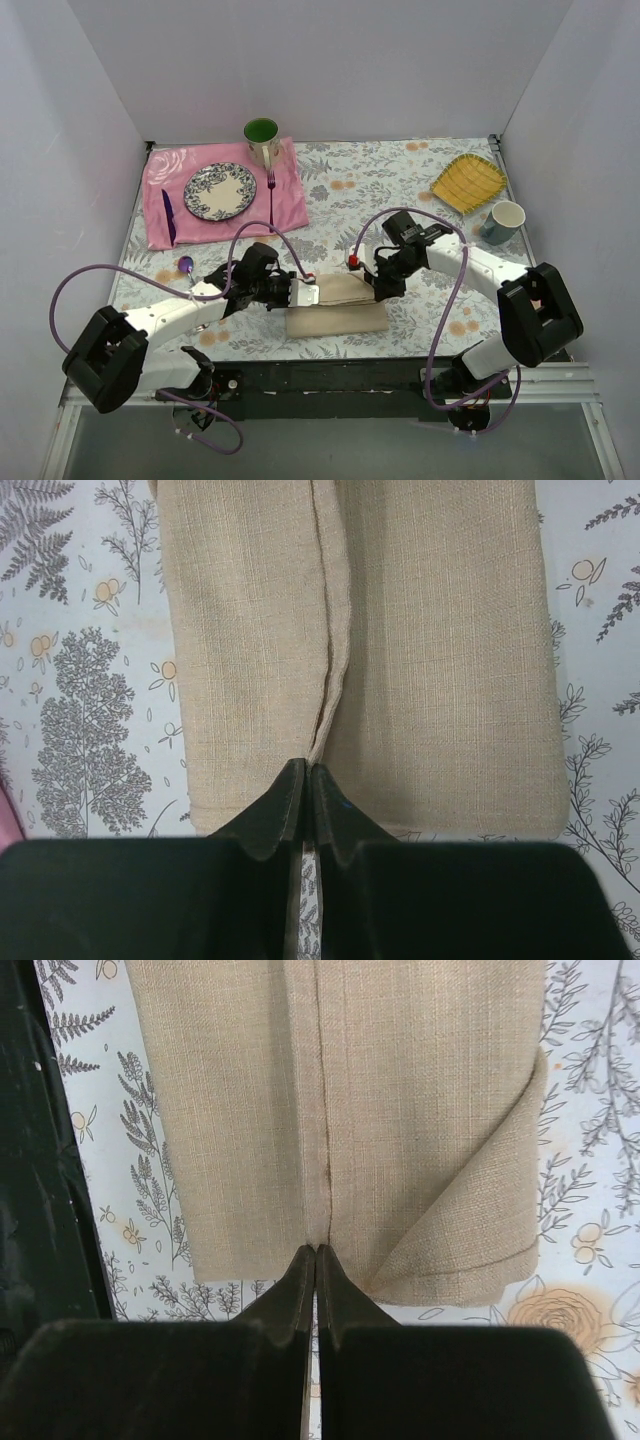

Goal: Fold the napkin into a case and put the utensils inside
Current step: Fold the lower triangle-folded napkin at the center of the board.

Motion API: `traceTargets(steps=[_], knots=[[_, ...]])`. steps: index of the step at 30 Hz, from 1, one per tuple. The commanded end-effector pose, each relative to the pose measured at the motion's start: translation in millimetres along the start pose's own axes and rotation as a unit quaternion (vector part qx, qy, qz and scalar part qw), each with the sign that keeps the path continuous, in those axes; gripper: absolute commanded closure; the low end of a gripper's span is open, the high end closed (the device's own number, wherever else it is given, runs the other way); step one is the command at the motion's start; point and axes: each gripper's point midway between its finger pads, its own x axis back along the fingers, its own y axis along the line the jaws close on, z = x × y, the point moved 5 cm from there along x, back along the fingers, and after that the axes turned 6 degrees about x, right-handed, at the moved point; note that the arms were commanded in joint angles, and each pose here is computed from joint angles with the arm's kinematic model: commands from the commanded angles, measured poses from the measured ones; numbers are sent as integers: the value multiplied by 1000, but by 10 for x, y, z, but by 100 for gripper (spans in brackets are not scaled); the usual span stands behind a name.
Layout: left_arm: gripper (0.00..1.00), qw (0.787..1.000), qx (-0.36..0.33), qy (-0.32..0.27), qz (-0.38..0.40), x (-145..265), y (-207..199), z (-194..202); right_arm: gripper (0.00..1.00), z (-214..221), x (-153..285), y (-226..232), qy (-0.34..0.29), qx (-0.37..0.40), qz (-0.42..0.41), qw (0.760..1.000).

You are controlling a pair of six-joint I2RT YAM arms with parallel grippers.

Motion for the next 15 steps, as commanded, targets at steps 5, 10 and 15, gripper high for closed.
traceTargets(steps=[5, 10, 15], knots=[[100, 999, 1, 9, 33, -115, -115, 125, 99, 150, -215, 36, 5, -14, -24, 1000], [100, 999, 15, 29, 30, -203, -118, 245, 99, 219, -328, 0, 14, -30, -28, 999], [100, 999, 25, 35, 5, -261, -3, 310, 99, 243, -389, -143, 20, -32, -4, 999]])
